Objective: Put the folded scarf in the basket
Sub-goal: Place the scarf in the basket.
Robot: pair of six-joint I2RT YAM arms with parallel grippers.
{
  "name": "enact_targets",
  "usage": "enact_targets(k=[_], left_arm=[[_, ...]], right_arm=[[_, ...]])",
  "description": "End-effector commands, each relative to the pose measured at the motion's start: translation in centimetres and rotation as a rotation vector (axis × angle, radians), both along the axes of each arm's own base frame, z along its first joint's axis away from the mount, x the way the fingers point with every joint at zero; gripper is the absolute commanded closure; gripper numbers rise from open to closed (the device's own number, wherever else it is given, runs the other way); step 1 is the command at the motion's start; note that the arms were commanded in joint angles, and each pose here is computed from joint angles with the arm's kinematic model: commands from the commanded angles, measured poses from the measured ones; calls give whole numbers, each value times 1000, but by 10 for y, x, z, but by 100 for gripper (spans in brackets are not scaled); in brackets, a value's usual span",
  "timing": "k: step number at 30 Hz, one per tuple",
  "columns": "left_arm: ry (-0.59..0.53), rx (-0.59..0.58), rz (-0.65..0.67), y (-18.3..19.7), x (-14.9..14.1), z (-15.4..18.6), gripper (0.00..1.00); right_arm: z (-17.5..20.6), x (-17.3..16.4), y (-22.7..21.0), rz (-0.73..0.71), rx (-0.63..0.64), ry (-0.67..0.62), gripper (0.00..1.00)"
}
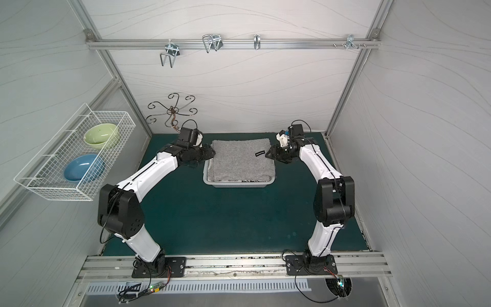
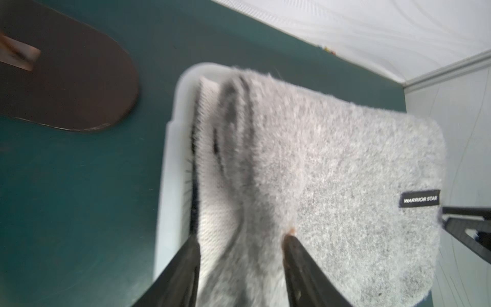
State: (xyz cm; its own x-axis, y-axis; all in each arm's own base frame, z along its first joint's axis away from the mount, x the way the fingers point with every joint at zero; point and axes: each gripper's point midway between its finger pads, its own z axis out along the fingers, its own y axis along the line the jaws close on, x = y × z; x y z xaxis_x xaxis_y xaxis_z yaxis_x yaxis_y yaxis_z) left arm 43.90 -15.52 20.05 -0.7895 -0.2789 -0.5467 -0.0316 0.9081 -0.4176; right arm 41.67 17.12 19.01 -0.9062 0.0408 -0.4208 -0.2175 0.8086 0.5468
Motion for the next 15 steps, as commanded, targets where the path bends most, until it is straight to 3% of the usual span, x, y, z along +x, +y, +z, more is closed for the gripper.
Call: enact_targets(k=[1,6,9,12,15], left_arm=[[-89,32,52,19,-9,36,47],[-154,-172,-21,-18,-16,59,53],[-175,-214,-102,-52,-18,58,53],[-123,-290,-162,-80,-16,41,53],[-56,-235,-155,-82,-13,8,53]], right_arm=[[37,-15,-6,-4,-33,-78,43],[55,-25,35,96,48,-117,48],[43,-24,61,148,70,-83,49],[20,-17,73,160,100,-32,51],[-8,-11,72,153,87,12,51]])
